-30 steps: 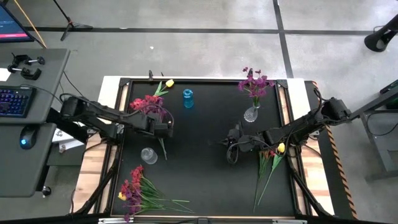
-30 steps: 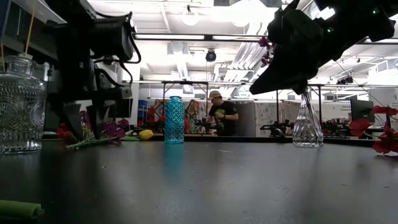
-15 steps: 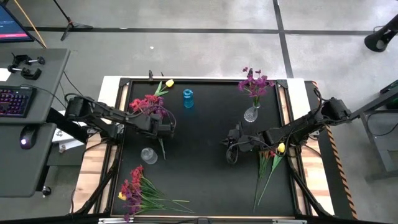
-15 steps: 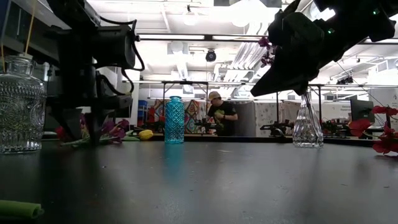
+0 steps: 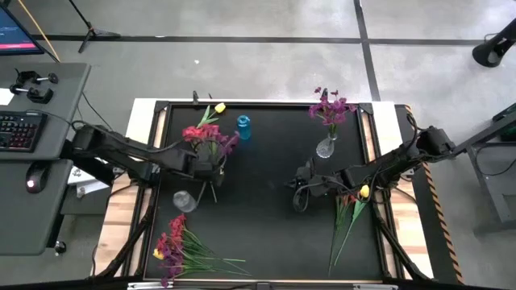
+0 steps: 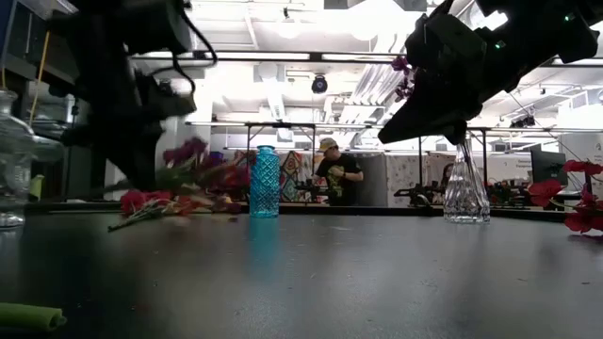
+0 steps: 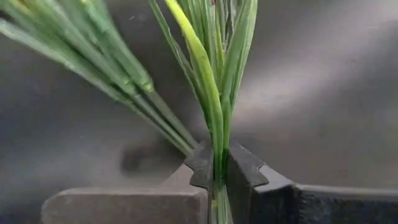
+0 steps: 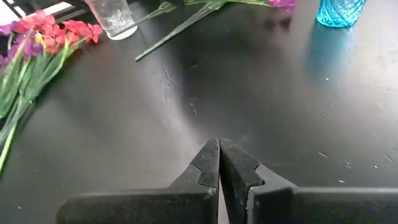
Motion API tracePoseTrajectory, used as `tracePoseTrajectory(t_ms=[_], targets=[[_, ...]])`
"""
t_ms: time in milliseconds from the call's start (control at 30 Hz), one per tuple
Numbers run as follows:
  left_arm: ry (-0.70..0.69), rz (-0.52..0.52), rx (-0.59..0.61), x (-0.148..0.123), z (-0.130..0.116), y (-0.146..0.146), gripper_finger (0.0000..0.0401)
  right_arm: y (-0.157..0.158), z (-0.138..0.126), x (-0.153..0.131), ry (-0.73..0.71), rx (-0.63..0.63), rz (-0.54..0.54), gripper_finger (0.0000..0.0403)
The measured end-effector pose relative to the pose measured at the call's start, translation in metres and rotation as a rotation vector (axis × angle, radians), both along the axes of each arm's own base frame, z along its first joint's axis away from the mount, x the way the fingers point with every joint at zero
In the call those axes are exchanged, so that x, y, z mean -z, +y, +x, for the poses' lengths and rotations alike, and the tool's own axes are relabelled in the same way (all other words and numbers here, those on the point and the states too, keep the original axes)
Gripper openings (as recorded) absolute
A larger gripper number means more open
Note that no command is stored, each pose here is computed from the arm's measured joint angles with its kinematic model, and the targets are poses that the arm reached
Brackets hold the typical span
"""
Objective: Sort flowers into vase by color
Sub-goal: Put the top violet flowers into the right transparent vase
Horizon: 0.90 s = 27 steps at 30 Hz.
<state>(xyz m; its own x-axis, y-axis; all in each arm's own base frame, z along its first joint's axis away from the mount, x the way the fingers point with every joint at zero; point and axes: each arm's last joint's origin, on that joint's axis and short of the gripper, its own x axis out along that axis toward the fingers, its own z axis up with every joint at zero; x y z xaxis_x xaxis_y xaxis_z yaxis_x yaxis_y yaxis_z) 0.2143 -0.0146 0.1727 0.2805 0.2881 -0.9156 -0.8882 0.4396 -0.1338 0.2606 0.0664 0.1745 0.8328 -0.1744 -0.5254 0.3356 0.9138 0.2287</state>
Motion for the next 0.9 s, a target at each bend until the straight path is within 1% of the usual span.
tracePoseTrajectory(t_ms=[67, 333, 500, 667, 733, 800, 900], targets=[[-0.052, 0.021, 0.034, -0.011, -0.004, -0.004, 0.0005, 0.000, 0.001, -0.001, -0.016, -0.001, 0.004, 0.0000], [-0.282, 0.185, 0.122, -0.051, -0.019, -0.006, 0.0002, 0.002, 0.006, -0.010, -0.114, -0.007, 0.019, 0.0000], [-0.440, 0.311, 0.246, -0.073, -0.013, -0.005, 0.0001, 0.003, 0.009, -0.017, -0.187, -0.018, 0.031, 0.0000], [-0.525, 0.465, 0.409, -0.088, -0.003, -0.007, 0.0001, 0.004, 0.012, -0.024, -0.264, -0.046, 0.010, 0.0001], [-0.547, 0.543, 0.473, -0.092, 0.002, -0.008, 0.0001, 0.004, 0.013, -0.030, -0.317, -0.047, -0.001, 0.0008], [-0.565, 0.616, 0.524, -0.093, 0.007, -0.009, 0.0001, 0.002, 0.015, -0.036, -0.378, -0.024, -0.023, 0.0023], [-0.626, 0.726, 0.574, -0.089, 0.014, -0.010, 0.0001, -0.002, 0.017, -0.045, -0.460, 0.010, -0.057, 0.0065]])
